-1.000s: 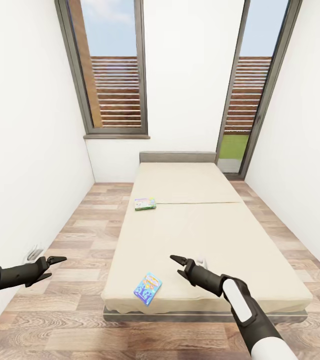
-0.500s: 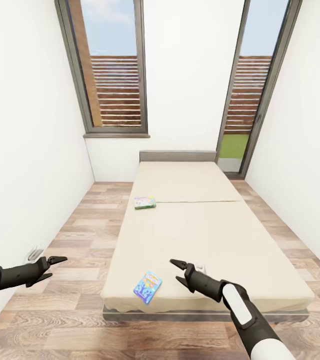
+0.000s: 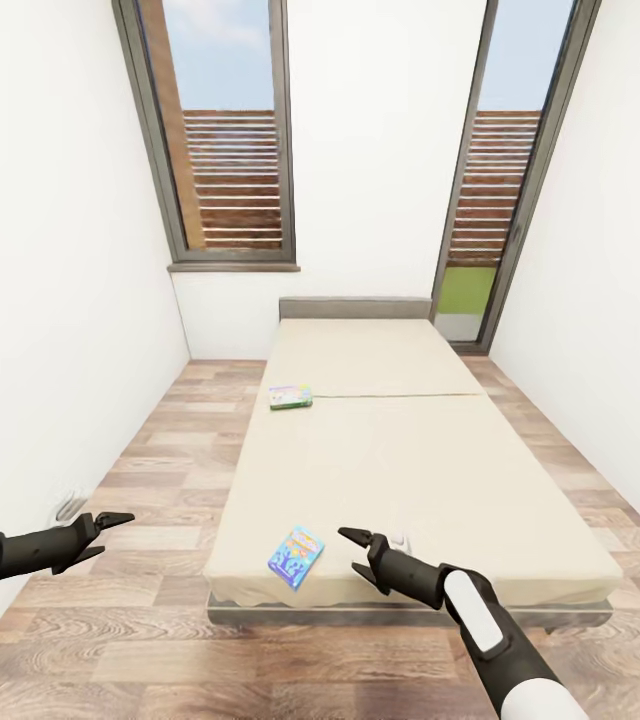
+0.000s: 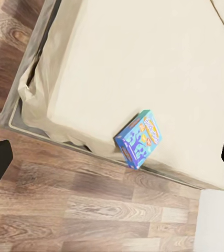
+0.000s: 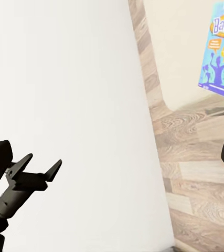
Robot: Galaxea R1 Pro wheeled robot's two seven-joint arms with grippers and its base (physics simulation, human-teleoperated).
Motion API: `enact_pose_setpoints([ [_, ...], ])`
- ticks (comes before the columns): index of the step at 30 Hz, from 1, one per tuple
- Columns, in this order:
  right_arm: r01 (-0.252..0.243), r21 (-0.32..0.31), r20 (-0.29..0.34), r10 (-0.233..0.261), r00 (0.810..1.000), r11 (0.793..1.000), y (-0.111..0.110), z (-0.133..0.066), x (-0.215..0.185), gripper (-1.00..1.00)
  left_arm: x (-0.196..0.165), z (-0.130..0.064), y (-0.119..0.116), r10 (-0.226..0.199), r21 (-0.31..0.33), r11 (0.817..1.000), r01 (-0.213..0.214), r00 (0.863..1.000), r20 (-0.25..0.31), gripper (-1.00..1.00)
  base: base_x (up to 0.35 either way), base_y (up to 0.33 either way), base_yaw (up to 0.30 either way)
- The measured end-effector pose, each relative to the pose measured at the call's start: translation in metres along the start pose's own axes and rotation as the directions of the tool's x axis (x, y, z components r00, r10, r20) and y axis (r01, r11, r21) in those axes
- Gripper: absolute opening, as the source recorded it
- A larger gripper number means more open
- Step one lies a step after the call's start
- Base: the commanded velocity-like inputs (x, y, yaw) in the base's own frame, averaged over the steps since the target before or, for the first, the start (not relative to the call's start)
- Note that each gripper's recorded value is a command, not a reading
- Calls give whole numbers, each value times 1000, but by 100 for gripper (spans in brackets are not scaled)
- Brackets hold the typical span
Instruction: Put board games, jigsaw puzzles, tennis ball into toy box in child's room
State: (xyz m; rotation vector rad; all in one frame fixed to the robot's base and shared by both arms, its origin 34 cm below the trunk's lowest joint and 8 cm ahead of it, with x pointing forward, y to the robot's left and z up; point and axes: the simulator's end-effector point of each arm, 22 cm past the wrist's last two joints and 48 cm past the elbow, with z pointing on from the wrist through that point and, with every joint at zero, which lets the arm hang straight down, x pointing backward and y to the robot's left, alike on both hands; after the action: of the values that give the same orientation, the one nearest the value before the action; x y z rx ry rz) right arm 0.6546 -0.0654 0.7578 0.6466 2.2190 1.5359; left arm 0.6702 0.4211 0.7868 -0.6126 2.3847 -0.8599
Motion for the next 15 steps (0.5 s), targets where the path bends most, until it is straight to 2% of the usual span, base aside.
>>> enact_pose_setpoints([
  [9,-10,43,-2,10,1000,999,-22,13,8,100,5,9,10,0,1,1000,0,1000,1,100,-3,0,0],
  [15,-23,71,54,19,998,997,-44,26,10,100,8,16,17,0,1,1000,0,1000,1,100,0,0,0],
])
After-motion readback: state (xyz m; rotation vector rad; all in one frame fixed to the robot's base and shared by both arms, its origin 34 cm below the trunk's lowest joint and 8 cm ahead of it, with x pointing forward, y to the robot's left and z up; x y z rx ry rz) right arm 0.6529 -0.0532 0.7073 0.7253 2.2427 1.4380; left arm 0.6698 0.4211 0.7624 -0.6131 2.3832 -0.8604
